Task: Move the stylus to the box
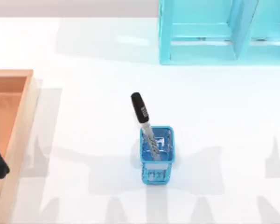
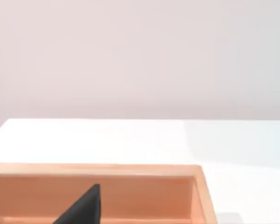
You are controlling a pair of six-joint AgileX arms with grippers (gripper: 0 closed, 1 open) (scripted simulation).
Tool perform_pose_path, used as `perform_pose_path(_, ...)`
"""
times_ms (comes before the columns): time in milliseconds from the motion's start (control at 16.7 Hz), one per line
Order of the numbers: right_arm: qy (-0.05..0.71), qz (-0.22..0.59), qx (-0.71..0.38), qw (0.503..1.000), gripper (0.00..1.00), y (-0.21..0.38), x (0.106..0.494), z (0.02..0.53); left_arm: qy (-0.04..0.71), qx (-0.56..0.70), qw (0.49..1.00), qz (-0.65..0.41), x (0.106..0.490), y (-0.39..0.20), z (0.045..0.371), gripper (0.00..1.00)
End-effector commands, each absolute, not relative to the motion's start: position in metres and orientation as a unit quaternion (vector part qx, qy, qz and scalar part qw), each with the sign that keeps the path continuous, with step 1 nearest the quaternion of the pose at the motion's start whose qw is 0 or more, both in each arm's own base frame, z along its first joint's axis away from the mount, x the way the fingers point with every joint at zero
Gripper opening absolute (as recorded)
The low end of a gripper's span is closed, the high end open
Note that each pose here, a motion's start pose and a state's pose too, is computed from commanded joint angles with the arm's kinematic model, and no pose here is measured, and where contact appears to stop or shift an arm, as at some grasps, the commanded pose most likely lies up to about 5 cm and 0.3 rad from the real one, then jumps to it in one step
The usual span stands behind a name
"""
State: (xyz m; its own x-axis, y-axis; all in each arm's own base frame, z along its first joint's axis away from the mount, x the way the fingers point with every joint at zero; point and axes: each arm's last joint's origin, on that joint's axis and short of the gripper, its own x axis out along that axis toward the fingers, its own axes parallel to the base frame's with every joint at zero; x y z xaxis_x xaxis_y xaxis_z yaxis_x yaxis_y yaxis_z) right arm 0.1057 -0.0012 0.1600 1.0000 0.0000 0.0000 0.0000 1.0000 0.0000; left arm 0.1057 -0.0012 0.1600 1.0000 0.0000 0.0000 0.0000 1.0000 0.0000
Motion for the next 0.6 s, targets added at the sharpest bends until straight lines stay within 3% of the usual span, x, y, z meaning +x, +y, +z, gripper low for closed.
perform_pose_path(600,0.000,0.000,0.000,1.000,1.00,-0.001,0.106,0.160,0.013,-0.069,0.994,-0.083,0.127,-0.023,0.165,1.00)
